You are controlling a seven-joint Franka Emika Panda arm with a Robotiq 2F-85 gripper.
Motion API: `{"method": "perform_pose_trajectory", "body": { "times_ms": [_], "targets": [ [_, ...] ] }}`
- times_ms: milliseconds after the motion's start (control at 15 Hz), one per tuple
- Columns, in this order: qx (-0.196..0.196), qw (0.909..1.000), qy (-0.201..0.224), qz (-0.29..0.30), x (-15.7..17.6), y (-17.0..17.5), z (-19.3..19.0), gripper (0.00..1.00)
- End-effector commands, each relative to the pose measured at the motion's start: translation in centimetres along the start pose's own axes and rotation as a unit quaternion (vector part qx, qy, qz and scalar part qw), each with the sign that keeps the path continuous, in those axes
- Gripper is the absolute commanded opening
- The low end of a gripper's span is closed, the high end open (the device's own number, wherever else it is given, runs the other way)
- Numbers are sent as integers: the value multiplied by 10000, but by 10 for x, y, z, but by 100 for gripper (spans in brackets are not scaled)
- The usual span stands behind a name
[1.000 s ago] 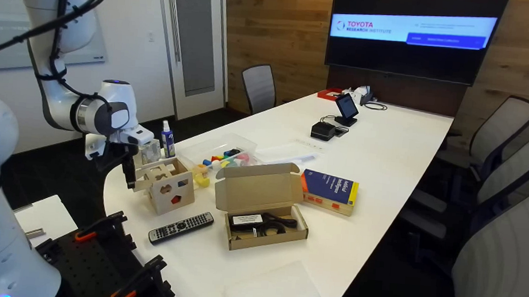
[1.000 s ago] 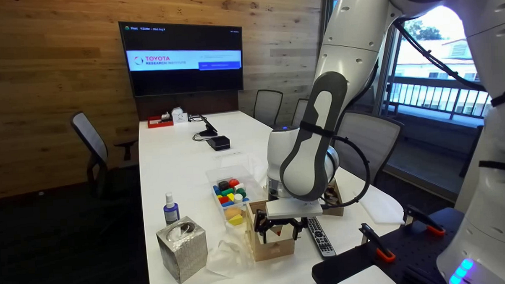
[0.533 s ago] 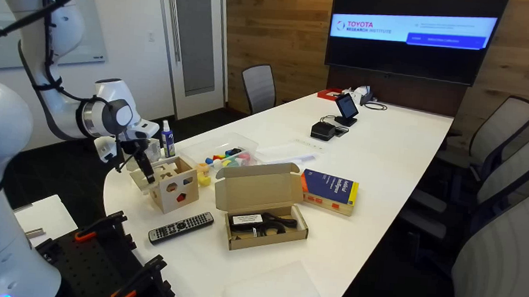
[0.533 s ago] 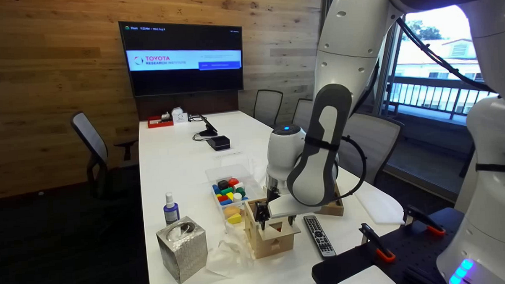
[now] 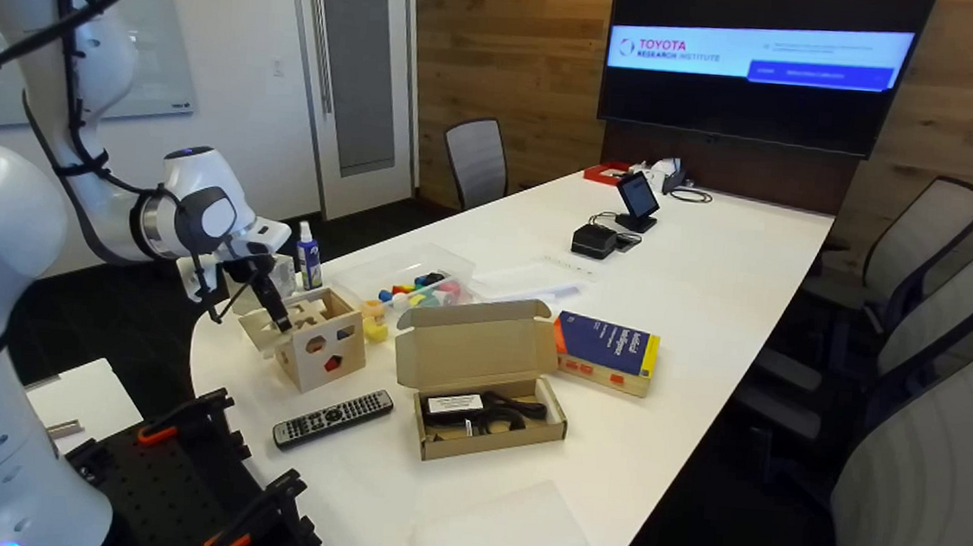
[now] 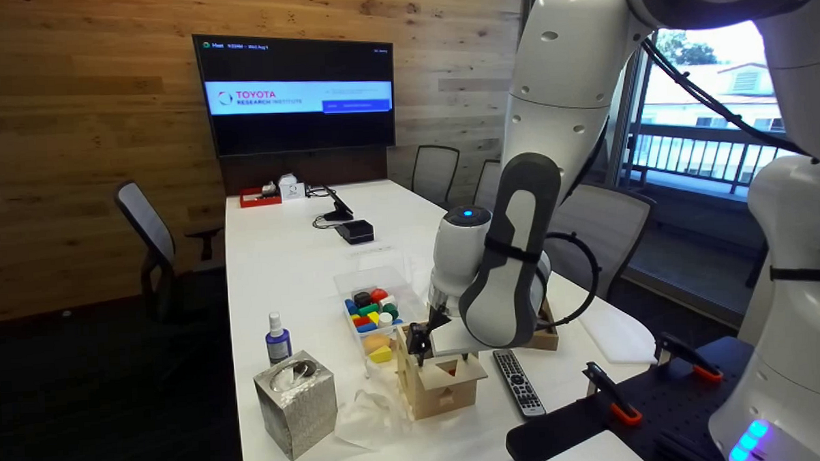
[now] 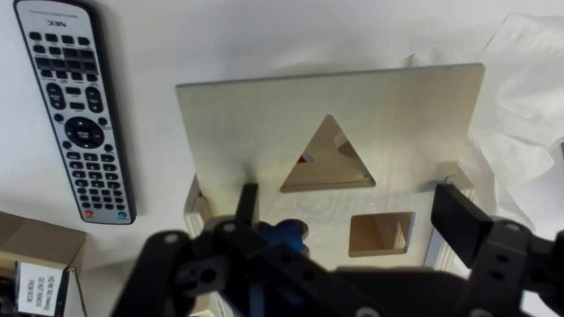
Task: Close the lid of the toy box
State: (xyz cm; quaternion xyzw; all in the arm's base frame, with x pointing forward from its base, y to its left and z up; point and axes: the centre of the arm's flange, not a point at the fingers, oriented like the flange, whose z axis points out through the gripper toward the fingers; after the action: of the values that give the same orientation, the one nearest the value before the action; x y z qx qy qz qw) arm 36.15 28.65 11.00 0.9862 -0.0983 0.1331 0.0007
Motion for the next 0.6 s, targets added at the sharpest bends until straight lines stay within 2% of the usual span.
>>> {"method": "perform_pose_trajectory", "body": {
  "times_ms": [0,133,200,533],
  "targets": [
    [16,9997,167,151,5,1,-46,100],
    [73,9995,239,172,16,1,-69,100],
    [101,9997,119,188,21,1,-79,100],
    [117,9942,-992,391,25,4,-90,100]
  ]
}}
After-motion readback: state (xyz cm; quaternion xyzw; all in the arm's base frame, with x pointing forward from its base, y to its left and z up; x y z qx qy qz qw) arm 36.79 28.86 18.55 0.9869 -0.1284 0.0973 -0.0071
